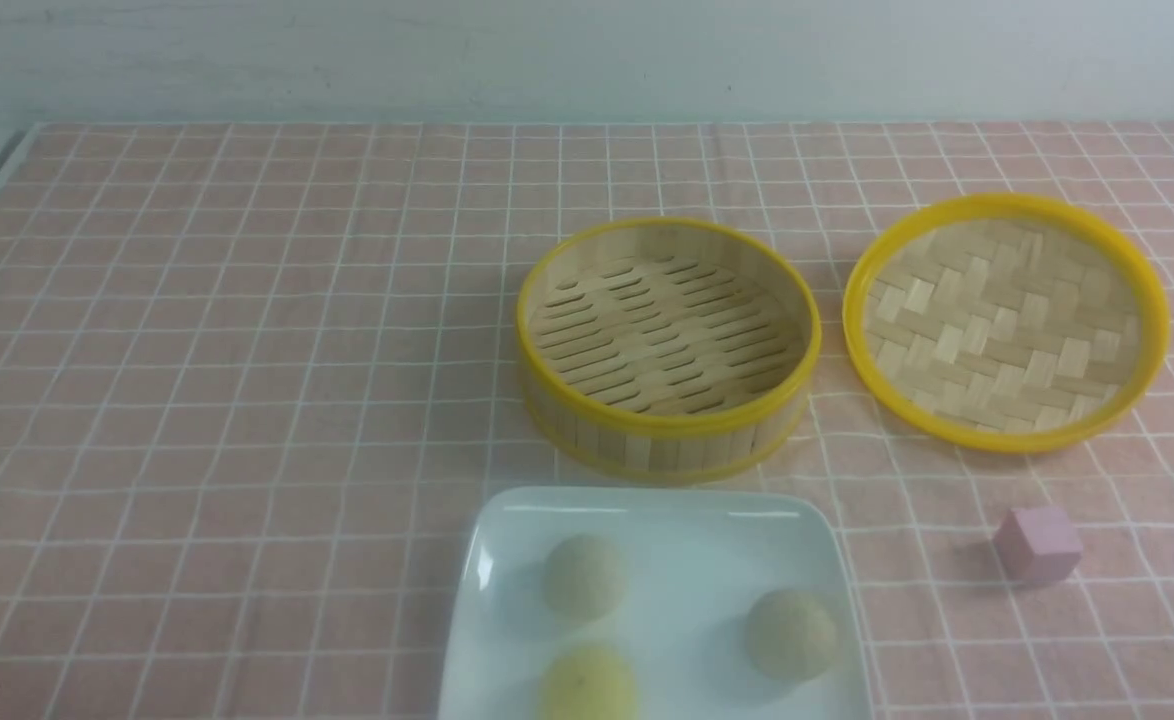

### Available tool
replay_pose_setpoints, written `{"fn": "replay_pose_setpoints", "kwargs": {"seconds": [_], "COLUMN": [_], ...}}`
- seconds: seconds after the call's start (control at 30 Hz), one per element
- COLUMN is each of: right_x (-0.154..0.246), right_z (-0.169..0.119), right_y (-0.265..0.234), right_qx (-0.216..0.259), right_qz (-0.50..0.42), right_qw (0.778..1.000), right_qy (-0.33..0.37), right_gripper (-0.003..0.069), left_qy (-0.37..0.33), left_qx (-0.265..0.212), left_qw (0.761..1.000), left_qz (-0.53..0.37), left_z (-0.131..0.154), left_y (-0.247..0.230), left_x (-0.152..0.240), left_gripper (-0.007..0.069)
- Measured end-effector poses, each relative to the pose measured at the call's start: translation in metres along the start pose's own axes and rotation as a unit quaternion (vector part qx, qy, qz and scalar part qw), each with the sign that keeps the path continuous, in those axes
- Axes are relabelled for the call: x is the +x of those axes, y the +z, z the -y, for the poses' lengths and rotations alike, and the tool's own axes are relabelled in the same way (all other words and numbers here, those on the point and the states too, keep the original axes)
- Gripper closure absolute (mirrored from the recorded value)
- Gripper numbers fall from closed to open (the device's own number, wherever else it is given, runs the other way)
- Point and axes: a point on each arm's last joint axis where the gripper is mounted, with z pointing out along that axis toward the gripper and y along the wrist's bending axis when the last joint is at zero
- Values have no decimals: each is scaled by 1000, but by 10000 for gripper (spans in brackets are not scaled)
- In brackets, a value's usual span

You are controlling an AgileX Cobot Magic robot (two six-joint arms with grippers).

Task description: Put the steamed buns into the plate on the pink tablecloth.

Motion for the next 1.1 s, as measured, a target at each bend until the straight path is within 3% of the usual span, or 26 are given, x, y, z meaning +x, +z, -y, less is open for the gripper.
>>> {"fn": "replay_pose_setpoints", "kwargs": {"seconds": [1.1], "right_x": [0], "right_z": [0], "right_y": [0], "right_qx": [0], "right_qz": [0], "right_qw": [1000], "right_qy": [0], "right_gripper": [473], "left_qy": [10], "left_qx": [-8], "left_qw": [1000], "left_qz": [-5], "left_z": [-3], "left_y": [-5], "left_x": [14], "left_gripper": [531]}}
